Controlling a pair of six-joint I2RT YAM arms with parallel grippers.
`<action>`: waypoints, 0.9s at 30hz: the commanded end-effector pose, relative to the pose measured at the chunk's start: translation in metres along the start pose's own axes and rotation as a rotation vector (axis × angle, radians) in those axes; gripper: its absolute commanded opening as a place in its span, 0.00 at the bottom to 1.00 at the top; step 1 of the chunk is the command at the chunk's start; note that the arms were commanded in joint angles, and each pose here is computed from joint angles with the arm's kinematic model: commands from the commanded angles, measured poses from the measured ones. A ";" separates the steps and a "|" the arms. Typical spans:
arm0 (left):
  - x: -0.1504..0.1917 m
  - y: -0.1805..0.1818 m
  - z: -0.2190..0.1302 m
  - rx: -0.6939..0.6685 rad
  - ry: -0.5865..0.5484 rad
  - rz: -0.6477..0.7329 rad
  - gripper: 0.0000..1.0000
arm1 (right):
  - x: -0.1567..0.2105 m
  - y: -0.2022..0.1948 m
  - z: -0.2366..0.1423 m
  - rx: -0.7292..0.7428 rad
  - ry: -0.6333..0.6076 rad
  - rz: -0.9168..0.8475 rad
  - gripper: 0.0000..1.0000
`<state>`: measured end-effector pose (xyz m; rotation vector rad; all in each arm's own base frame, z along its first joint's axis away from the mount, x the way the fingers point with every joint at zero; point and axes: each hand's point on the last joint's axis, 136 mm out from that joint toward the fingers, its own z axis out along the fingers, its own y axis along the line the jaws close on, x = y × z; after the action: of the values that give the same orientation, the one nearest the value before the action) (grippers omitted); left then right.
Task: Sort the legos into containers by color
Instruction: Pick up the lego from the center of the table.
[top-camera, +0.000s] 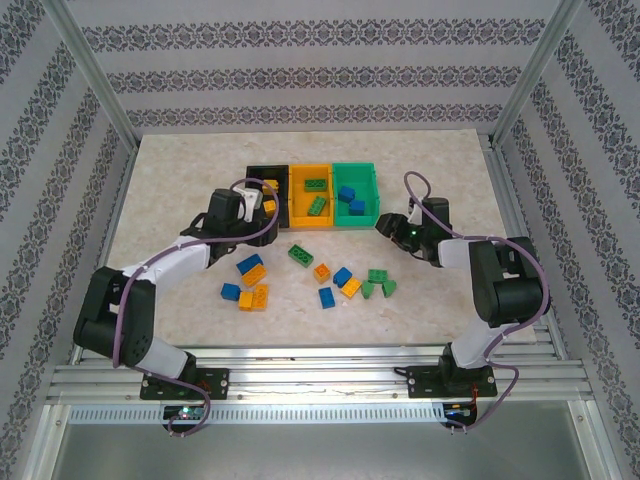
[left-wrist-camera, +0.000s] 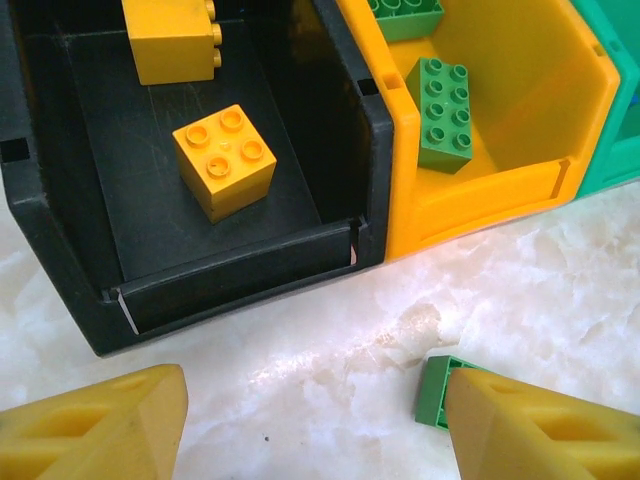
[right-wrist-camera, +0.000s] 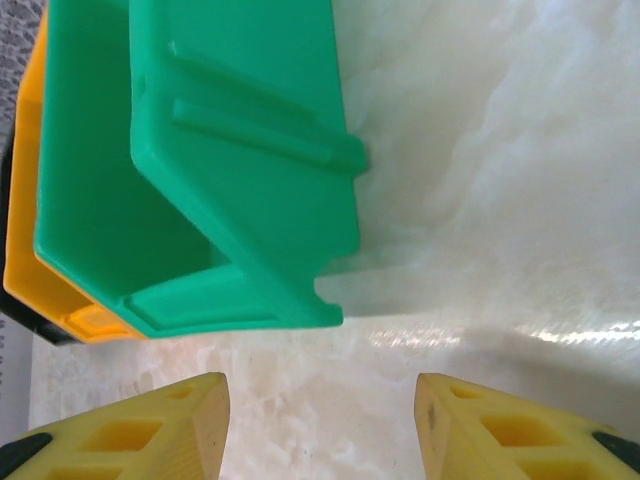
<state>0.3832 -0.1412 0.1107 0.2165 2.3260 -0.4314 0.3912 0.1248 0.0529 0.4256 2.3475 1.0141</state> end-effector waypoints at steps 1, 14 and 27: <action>-0.016 0.006 -0.007 -0.012 -0.104 0.001 0.71 | 0.017 0.003 0.000 0.012 0.053 -0.042 0.52; -0.002 0.009 -0.006 0.009 -0.201 -0.008 0.72 | 0.096 0.062 -0.007 0.118 0.242 -0.392 0.51; 0.001 0.030 -0.010 -0.035 -0.201 -0.151 0.73 | 0.116 0.138 0.055 0.179 0.331 -0.679 0.52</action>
<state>0.3769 -0.1250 0.0948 0.0871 2.2117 -0.4541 0.3399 0.3049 0.0977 -0.4396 2.5333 0.6983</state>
